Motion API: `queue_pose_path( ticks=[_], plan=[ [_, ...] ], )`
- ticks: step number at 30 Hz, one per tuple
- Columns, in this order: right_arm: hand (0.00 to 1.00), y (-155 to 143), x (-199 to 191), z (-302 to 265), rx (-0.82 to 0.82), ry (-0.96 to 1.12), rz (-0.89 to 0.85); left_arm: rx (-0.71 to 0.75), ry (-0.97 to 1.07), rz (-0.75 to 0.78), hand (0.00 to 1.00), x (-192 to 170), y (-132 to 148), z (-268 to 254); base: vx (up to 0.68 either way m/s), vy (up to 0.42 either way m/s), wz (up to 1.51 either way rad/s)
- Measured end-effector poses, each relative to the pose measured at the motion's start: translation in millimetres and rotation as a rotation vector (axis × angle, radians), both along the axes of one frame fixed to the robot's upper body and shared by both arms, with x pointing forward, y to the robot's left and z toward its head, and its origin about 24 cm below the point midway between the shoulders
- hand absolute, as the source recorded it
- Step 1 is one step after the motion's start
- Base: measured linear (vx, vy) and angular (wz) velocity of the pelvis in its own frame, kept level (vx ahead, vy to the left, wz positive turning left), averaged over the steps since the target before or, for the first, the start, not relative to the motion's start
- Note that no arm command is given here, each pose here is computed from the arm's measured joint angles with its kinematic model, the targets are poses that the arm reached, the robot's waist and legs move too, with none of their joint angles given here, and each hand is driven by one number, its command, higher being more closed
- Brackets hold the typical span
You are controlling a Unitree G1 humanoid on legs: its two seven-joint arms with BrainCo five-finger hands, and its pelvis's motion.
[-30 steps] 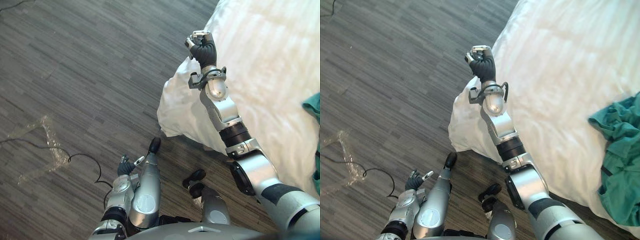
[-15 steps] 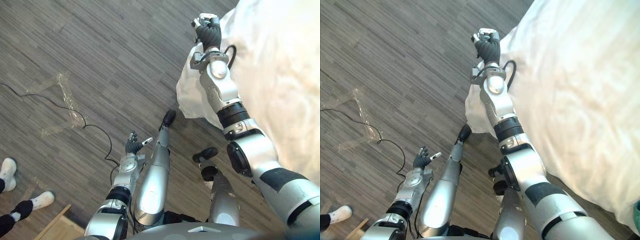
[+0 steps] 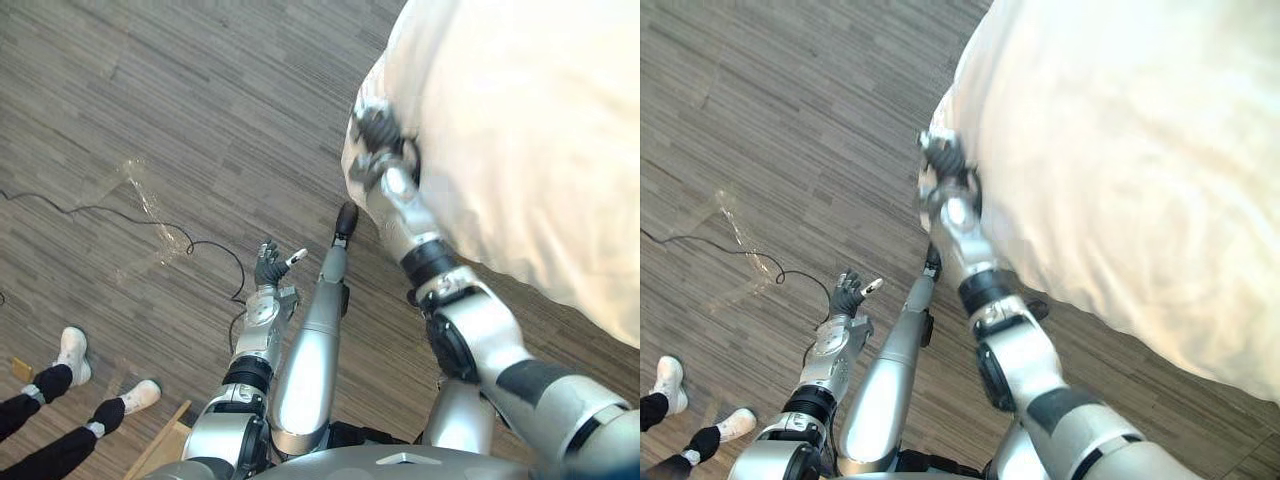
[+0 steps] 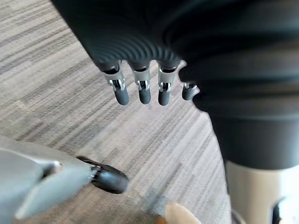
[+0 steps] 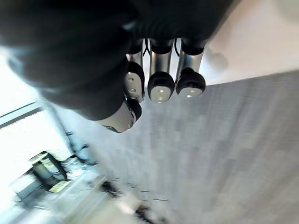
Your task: Tidy the bed and pick cloth on bed and put in laundry
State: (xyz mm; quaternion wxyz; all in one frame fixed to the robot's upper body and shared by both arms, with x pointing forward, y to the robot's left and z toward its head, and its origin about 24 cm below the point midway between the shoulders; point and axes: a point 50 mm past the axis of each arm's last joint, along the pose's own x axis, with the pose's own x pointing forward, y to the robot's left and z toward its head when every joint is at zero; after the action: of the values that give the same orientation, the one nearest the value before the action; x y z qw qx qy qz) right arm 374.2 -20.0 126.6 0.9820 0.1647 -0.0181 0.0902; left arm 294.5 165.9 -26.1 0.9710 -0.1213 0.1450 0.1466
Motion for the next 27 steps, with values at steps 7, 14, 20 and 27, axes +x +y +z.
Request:
queue_pose_path(
  ticks=[7, 14, 20, 27],
  plan=[
    [1.00, -30, -69, -150, -0.064, 0.491, -0.083, -0.025, 0.048, -0.016, 0.00, -3, -11, -9, -0.01, -0.019, -0.33],
    [1.00, -53, -102, -190, -0.059, 0.638, -0.128, -0.036, 0.153, -0.063, 0.00, -12, -23, -27, -0.02, -0.066, -0.41],
    [1.00, -119, -167, -238, 0.041, 0.823, -0.380, -0.004, 0.267, -0.093, 0.00, -33, -12, -50, 0.05, -0.029, -0.41],
    [1.00, -155, -223, -260, 0.120, 0.945, -0.534, -0.001, 0.505, -0.064, 0.00, -97, 16, -95, 0.07, 0.004, -0.47]
  ],
)
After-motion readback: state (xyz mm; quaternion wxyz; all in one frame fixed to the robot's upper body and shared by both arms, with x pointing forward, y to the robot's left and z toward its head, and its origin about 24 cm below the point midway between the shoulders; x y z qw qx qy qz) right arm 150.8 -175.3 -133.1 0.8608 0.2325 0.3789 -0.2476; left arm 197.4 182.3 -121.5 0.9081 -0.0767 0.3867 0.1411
